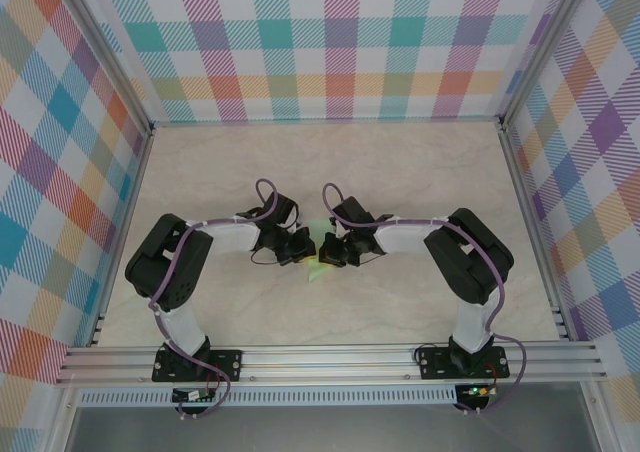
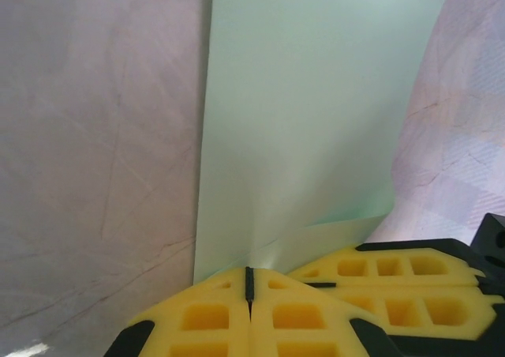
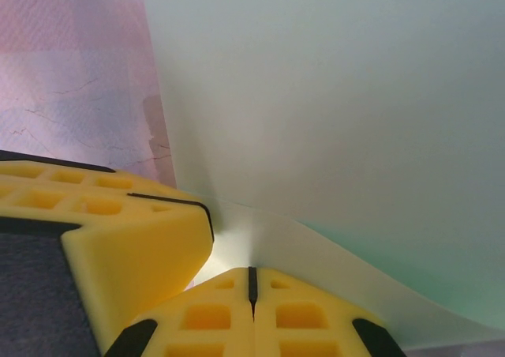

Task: Fold a paper plane with a square sheet of paper (pick it up from the middle)
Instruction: Third fold the triangle at the center of the table.

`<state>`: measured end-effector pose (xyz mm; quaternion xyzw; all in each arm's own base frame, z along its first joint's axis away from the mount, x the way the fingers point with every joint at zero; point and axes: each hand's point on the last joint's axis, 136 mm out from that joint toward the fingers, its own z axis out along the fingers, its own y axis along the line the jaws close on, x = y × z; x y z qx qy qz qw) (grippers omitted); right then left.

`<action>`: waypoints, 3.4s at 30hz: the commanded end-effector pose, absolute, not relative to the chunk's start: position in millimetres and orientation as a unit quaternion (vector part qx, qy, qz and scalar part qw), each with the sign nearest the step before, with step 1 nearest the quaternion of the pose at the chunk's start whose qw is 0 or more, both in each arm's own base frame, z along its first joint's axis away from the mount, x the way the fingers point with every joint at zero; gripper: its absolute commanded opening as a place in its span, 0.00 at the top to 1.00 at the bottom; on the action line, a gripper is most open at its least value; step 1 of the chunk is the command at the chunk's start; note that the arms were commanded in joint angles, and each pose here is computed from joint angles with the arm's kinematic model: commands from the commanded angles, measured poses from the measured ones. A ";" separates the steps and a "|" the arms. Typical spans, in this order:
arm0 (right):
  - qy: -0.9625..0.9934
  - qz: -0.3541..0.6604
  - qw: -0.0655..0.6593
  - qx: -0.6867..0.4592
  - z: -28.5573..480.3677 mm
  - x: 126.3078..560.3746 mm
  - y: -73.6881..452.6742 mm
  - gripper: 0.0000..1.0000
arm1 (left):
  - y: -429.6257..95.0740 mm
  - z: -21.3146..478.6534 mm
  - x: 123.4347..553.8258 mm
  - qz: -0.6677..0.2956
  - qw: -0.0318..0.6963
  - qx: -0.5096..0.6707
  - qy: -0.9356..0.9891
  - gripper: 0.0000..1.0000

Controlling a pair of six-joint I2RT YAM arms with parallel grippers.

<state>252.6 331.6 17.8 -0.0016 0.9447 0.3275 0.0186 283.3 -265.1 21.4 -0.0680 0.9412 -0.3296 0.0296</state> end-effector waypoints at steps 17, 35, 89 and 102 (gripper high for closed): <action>0.956 0.280 0.090 0.007 33.0 261.9 304.9 0.78 | -253.6 18.0 280.0 -0.289 0.038 -0.065 0.954 1.00; 0.947 0.316 0.055 0.015 14.9 250.2 314.7 0.85 | -252.2 13.5 270.9 -0.295 0.026 -0.065 0.953 1.00; 0.917 0.397 0.008 -0.038 33.6 206.5 356.0 0.93 | -250.5 8.8 268.1 -0.293 0.023 -0.069 0.953 1.00; 0.935 0.355 0.002 -0.025 14.2 202.6 347.2 0.95 | -249.3 7.6 266.8 -0.292 0.023 -0.072 0.953 1.00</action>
